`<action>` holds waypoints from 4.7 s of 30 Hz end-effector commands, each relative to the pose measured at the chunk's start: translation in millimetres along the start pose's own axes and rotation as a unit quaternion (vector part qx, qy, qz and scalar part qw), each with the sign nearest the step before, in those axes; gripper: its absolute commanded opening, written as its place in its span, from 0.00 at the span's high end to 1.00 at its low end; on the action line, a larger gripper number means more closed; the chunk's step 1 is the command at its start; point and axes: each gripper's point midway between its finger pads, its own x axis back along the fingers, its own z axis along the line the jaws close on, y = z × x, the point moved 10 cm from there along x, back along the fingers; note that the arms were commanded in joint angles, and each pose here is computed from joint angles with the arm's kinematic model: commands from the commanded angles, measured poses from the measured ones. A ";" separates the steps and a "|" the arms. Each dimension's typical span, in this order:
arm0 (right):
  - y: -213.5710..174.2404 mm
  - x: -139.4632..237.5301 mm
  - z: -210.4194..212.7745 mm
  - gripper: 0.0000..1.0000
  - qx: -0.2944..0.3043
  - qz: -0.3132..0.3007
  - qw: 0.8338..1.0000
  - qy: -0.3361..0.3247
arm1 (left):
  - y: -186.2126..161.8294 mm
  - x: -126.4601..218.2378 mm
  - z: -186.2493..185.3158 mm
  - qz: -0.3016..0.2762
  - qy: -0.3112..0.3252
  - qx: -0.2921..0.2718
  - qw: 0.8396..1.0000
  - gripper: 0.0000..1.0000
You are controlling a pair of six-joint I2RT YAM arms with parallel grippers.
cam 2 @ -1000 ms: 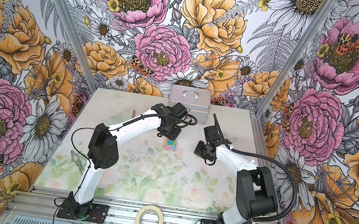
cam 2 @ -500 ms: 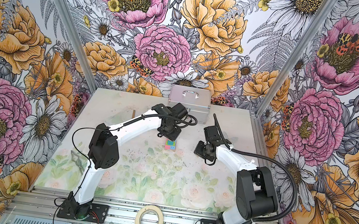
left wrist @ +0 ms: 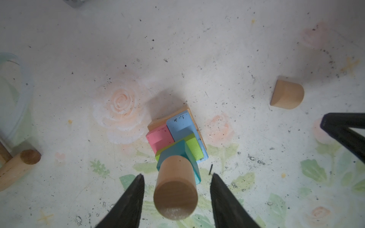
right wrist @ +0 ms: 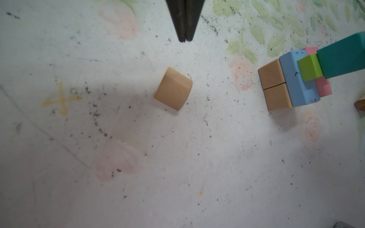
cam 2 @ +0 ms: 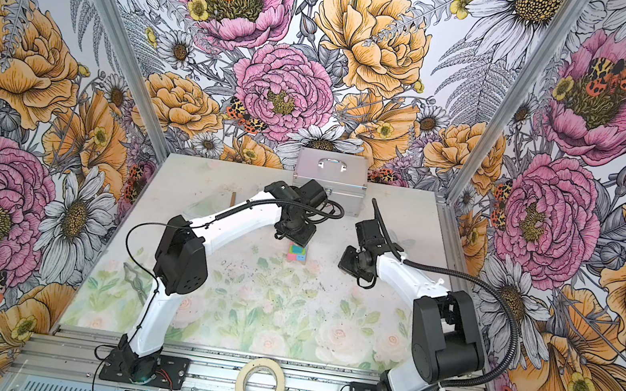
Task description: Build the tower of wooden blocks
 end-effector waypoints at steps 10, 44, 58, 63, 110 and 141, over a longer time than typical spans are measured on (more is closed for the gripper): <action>9.1 22.5 6.7 1.00 0.003 -0.039 0.999 0.018 | 9.7 59.7 15.1 -0.077 0.005 0.021 0.997 0.36; 118.7 22.4 116.4 1.00 0.114 -0.038 0.980 0.158 | -127.7 54.0 64.8 -0.310 -0.313 0.125 0.889 1.00; 120.3 -9.3 124.2 1.00 0.121 -0.006 0.979 0.165 | -124.8 -9.9 35.4 -0.220 -0.334 0.104 0.911 1.00; 116.0 -3.6 118.6 1.00 0.122 -0.014 0.981 0.150 | -122.0 -28.9 32.0 -0.193 -0.323 0.113 0.920 1.00; 79.2 46.2 60.7 1.00 0.073 -0.092 0.991 0.072 | -125.4 -49.9 30.0 -0.308 -0.321 0.243 0.862 1.00; 76.8 44.7 55.2 1.00 0.066 -0.091 0.991 0.072 | -112.8 -51.6 29.5 -0.307 -0.309 0.238 0.868 1.00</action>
